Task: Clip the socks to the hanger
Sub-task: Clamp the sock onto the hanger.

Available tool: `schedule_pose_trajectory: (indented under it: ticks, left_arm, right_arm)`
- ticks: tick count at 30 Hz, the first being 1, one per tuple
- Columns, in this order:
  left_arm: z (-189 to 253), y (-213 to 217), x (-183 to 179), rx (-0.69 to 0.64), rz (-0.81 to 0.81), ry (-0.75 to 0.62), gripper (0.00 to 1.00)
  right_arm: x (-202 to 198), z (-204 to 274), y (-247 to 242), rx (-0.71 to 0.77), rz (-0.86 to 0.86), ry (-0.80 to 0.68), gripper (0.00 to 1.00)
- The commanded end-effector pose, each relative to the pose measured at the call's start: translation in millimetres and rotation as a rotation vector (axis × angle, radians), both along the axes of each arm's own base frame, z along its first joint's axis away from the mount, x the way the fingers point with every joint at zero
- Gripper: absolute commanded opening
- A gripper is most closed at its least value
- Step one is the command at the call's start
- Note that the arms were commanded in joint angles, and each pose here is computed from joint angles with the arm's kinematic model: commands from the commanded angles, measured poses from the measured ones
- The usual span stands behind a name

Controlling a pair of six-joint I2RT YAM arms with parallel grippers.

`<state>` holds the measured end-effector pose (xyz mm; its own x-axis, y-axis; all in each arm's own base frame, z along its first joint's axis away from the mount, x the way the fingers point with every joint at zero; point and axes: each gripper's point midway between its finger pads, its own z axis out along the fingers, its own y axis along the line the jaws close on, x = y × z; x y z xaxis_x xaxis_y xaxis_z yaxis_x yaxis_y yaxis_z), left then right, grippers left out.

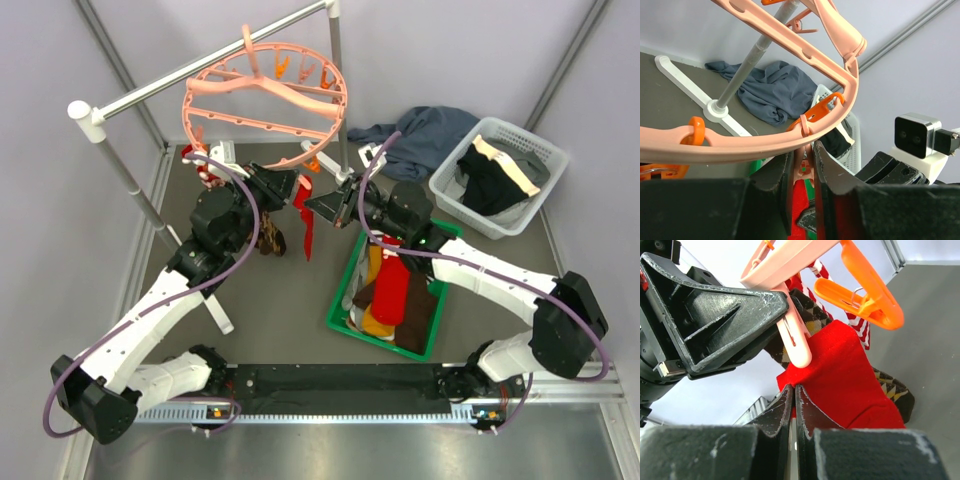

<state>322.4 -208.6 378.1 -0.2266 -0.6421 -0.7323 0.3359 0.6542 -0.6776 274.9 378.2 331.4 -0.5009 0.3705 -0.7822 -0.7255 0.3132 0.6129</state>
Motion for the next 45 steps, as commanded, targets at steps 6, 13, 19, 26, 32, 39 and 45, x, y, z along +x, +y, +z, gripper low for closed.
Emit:
schedule_pose_trajectory:
  ticks: [6, 13, 19, 26, 32, 39, 45]
  left_arm:
    - [29.9, 0.2, -3.1, -0.079, -0.012, -0.085, 0.15]
    - [28.4, -2.3, -2.9, -0.074, -0.021, -0.078, 0.28]
    - [32.3, 2.1, -3.4, -0.065, -0.005, -0.083, 0.69]
    - [40.1, 19.2, -2.7, -0.017, 0.075, -0.095, 0.9]
    - [42.8, 30.5, -3.1, 0.021, 0.124, -0.106, 0.91]
    - [43.1, 34.2, -5.5, 0.044, 0.134, -0.107, 0.91]
    - [44.6, 36.2, -7.2, 0.061, 0.135, -0.107, 0.91]
  right_arm:
    - [-1.2, 52.0, 0.8, 0.082, -0.015, -0.131, 0.0]
    - [0.4, 57.0, 1.7, 0.085, -0.018, -0.144, 0.0]
    - [2.2, 55.9, 1.3, 0.08, -0.025, -0.144, 0.0]
    - [5.0, 40.2, -2.0, 0.011, -0.046, -0.167, 0.35]
    - [30.8, 3.4, -32.2, -0.066, -0.154, -0.181, 0.44]
    - [39.0, 11.9, -32.9, -0.042, -0.07, -0.402, 0.62]
    - [28.7, 31.5, -13.8, -0.034, 0.077, -0.564, 0.74]
